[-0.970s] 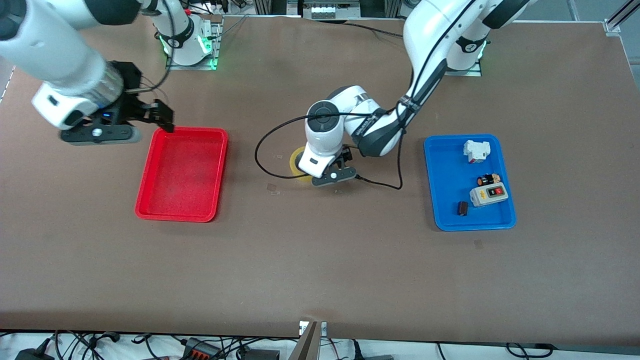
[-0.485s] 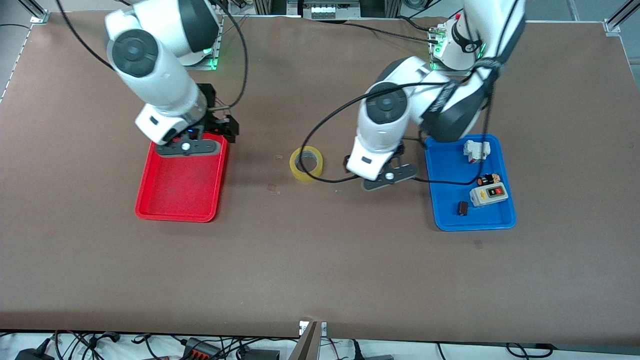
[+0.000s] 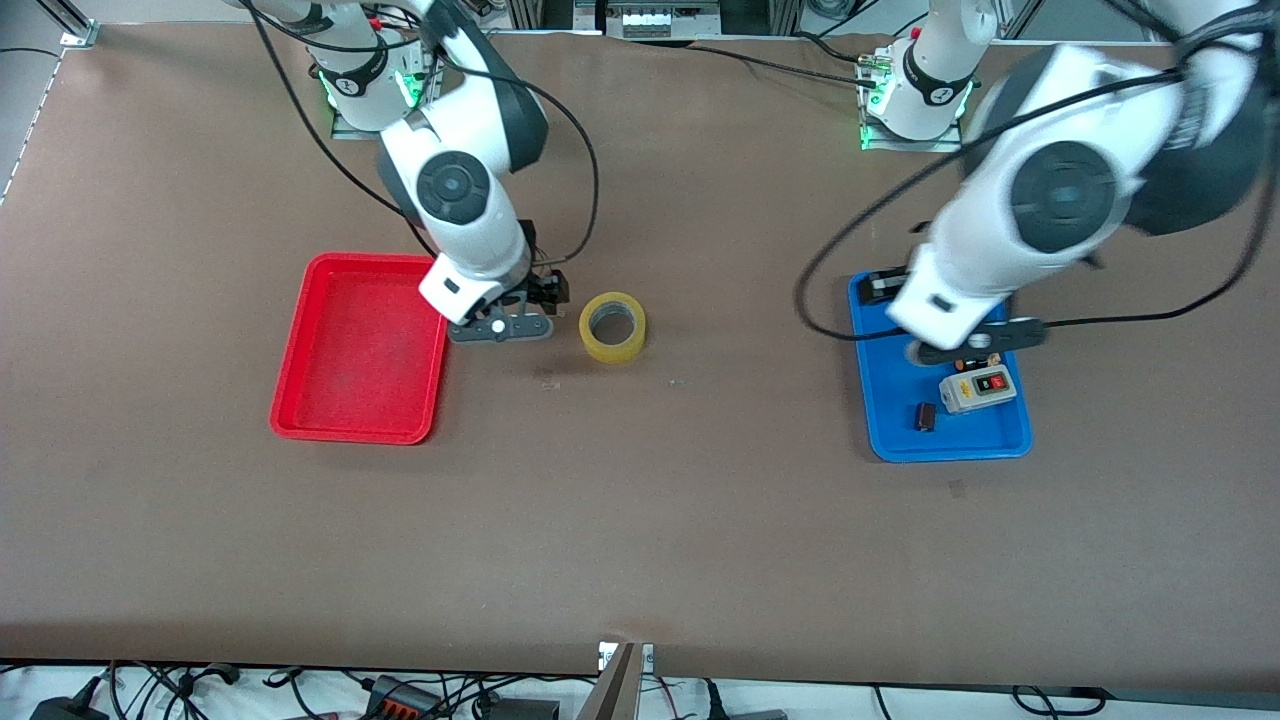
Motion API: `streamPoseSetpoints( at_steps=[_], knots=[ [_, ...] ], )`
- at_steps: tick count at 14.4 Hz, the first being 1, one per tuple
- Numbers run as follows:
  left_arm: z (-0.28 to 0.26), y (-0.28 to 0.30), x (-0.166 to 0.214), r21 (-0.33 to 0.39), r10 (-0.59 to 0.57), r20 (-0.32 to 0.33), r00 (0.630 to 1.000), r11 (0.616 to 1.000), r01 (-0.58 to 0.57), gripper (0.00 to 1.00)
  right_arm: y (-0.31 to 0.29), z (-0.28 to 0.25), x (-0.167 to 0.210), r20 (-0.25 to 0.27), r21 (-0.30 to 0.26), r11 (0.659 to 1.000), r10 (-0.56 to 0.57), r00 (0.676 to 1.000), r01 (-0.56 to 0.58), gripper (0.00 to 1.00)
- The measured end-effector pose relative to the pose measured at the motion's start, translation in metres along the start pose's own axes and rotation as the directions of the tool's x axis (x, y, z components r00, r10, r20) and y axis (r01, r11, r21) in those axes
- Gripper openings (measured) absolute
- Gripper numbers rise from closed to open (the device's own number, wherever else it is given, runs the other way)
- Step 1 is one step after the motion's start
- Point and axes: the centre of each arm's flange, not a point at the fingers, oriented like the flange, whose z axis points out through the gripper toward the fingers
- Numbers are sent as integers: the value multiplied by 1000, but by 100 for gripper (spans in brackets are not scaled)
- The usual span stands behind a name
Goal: Place and move tape with both arms
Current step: 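Grasp the tape with the right gripper while the left gripper withdraws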
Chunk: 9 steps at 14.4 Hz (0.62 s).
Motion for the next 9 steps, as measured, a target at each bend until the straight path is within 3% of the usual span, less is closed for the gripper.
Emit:
streamPoseSetpoints(
  at_steps=[3,9],
  knots=[
    [-5,-63,18,-21,-8,13,1000,1000,8,100,-29,44,-7,-16,6,1000,9,1000,-9,98],
    [-19,-122,33,-55,-57,-12,998,997,57,100,-63,104,-23,-35,15,1000,10,999,-10,98]
  ],
)
